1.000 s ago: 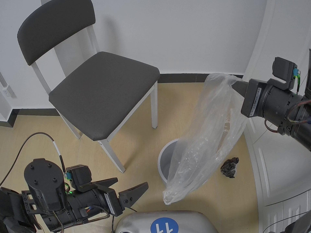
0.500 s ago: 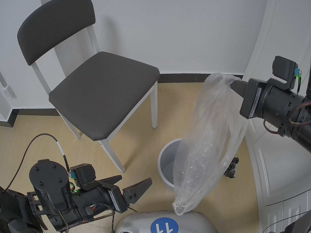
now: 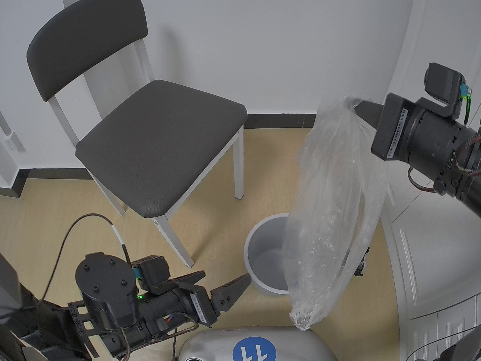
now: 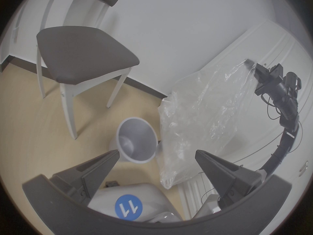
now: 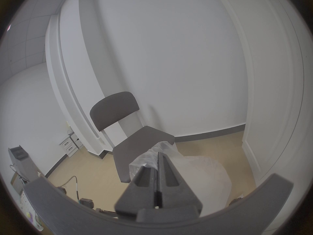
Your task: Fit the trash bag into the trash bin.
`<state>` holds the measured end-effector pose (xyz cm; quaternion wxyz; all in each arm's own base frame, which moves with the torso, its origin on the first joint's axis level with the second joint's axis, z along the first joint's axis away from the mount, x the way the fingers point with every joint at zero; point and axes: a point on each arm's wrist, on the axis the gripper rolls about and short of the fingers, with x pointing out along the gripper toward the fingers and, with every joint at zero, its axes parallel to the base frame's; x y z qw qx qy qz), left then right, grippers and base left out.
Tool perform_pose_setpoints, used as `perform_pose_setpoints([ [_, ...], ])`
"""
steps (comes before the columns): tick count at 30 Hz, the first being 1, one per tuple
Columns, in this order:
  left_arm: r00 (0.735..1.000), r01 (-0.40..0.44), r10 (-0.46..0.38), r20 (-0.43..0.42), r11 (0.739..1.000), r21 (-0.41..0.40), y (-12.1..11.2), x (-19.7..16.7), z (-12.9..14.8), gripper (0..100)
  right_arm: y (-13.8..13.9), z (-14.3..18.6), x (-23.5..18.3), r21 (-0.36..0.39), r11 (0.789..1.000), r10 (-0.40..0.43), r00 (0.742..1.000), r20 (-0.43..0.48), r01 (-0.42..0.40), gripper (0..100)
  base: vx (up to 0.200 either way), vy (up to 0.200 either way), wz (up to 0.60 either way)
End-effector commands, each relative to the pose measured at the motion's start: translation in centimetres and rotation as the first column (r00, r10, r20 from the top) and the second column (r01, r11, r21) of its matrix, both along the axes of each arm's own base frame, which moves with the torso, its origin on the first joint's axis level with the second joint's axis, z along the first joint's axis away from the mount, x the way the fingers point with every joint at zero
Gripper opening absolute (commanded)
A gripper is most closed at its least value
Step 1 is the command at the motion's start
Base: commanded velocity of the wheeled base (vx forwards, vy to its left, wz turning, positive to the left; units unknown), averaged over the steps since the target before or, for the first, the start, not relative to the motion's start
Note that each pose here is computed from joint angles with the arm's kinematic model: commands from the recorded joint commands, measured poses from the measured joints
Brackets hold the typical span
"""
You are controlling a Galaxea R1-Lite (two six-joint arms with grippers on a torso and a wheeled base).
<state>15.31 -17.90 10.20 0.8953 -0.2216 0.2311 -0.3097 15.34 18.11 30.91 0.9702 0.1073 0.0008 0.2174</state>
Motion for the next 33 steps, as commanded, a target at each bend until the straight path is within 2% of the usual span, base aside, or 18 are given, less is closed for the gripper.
perform_pose_setpoints([
  [1, 0.998, 0.053, -0.051, -0.031, 0.998, 0.043, -2.0, 0.8, -3.4, 100, 0.4, 0.6, 0.0, 0.014, 1.0, 0.01, 1.0, 0.011, -0.01, 0, 0.0, 0.0, 0.0],
  [5, 0.995, 0.097, -0.096, -0.027, 0.994, 0.041, -3.1, 0.1, -4.6, 100, 0.4, 1.1, 0.0, 0.027, 1.0, 0.01, 1.0, 0.021, -0.01, 0, 0.0, 0.0, 0.0],
  [9, 0.989, 0.149, -0.146, -0.033, 0.982, 0.115, -3.5, -0.6, -6.2, 100, 0.7, 1.6, 0.2, 0.04, 0.999, 0.009, 0.999, 0.031, -0.01, 0, 0.0, 0.0, 0.0],
  [14, 0.986, 0.167, -0.165, -0.022, 0.976, 0.142, -4.2, -0.5, -7.9, 100, 1.3, 2.2, 0.2, 0.052, 0.998, 0.024, 0.999, 0.04, -0.026, 0, 0.0, 0.0, 0.0],
  [25, 0.981, 0.192, -0.193, -0.009, 0.968, 0.162, -5.1, -0.3, -8.5, 100, 1.7, 2.4, 0.0, 0.056, 0.998, 0.038, 0.998, 0.043, -0.04, 0, 0.0, 0.0, 0.0],
  [28, 0.978, 0.199, -0.206, 0.018, 0.963, 0.184, -5.4, -0.1, -8.6, 100, 2.2, 2.6, -0.5, 0.061, 0.996, 0.063, 0.997, 0.047, -0.066, 0, 0.0, 0.0, 0.0],
  [33, 0.976, 0.204, -0.213, 0.035, 0.964, 0.171, -5.8, 0.3, -8.4, 100, 2.7, 2.6, -1.0, 0.059, 0.994, 0.093, 0.995, 0.046, -0.095, 0, 0.0, 0.0, 0.0],
])
